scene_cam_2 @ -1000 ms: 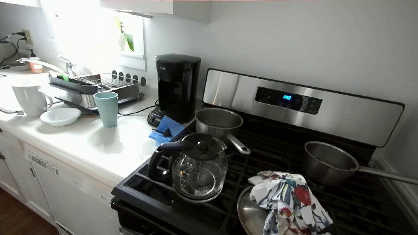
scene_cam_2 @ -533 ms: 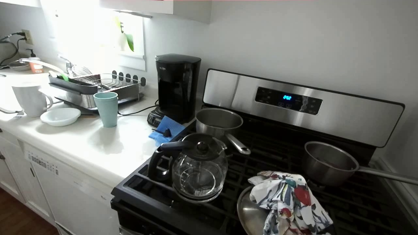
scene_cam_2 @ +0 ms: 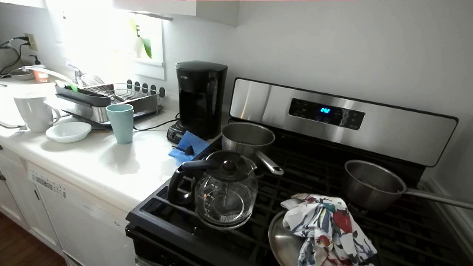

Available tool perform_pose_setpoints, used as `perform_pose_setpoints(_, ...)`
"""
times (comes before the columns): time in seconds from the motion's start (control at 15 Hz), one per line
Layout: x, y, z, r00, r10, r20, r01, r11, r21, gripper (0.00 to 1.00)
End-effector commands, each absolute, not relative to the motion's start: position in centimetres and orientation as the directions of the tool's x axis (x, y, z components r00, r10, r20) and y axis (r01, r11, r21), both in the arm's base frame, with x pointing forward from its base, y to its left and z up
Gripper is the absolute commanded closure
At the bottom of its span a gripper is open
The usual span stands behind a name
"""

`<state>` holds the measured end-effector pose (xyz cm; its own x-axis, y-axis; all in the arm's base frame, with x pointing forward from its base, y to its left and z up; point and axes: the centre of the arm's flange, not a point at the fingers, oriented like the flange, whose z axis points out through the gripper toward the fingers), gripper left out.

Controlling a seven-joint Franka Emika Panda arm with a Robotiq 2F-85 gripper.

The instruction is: Place the cup in the cabinet, then close the cabinet

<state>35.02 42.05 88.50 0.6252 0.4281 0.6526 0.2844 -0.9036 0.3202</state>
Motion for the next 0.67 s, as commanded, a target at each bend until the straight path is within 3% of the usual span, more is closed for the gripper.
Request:
perform_pose_setpoints(0.0,34.4,40.7,87.1,0.627,0.391,0.674,0.196,-0.916,0.349,0.00)
perform_pose_setpoints(0.6,35.4,41.4,86.8,0.609,0.412,0.678,0.190,-0.906,0.379,0.00)
